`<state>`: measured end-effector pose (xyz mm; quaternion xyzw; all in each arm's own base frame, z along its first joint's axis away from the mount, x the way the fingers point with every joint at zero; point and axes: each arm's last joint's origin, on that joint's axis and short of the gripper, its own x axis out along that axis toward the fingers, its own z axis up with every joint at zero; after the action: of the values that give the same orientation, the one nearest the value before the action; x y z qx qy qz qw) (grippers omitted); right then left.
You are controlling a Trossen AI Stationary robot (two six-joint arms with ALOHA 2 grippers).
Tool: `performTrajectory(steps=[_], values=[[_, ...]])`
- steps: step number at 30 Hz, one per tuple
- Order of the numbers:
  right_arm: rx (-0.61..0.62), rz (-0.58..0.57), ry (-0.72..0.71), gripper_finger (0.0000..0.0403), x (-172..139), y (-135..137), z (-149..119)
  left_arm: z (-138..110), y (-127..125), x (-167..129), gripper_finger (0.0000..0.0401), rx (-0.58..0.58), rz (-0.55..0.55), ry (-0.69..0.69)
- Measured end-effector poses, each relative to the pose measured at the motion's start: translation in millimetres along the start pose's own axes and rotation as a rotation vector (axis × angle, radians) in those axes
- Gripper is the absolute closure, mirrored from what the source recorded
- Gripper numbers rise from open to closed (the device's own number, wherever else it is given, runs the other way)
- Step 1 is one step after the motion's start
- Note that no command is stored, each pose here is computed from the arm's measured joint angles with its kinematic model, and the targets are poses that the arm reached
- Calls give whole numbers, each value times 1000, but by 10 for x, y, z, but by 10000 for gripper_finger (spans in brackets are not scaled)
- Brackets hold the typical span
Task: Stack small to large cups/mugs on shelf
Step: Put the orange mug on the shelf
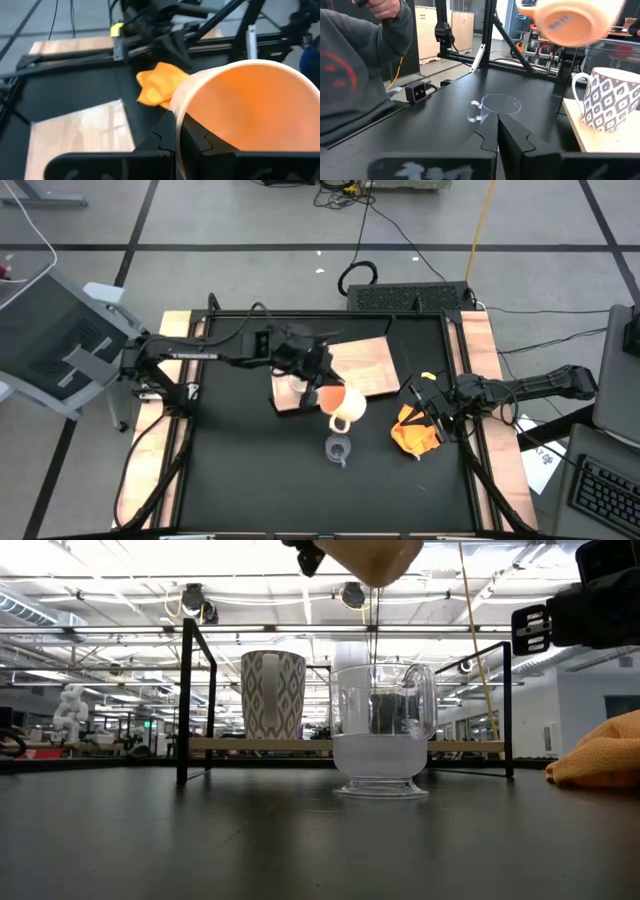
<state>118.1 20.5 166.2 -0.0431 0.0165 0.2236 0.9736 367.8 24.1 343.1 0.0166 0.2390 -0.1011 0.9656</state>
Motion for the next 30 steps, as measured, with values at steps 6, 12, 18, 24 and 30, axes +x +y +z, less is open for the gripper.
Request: performTrajectory(steps=[6,12,18,24,30], values=[[-10,0,3,403,6,-2,-3,78,316,150,397,-24,20,64],[-8,1,7,403,7,-1,-7,-7,610,297,397,-58,49,142],[-2,3,23,403,9,-1,-24,-148,846,371,397,-92,79,201],[-1,3,27,403,14,-3,-28,-263,977,369,397,-95,89,258],[-6,2,15,403,16,-4,-16,-290,1100,284,397,-92,106,279]])
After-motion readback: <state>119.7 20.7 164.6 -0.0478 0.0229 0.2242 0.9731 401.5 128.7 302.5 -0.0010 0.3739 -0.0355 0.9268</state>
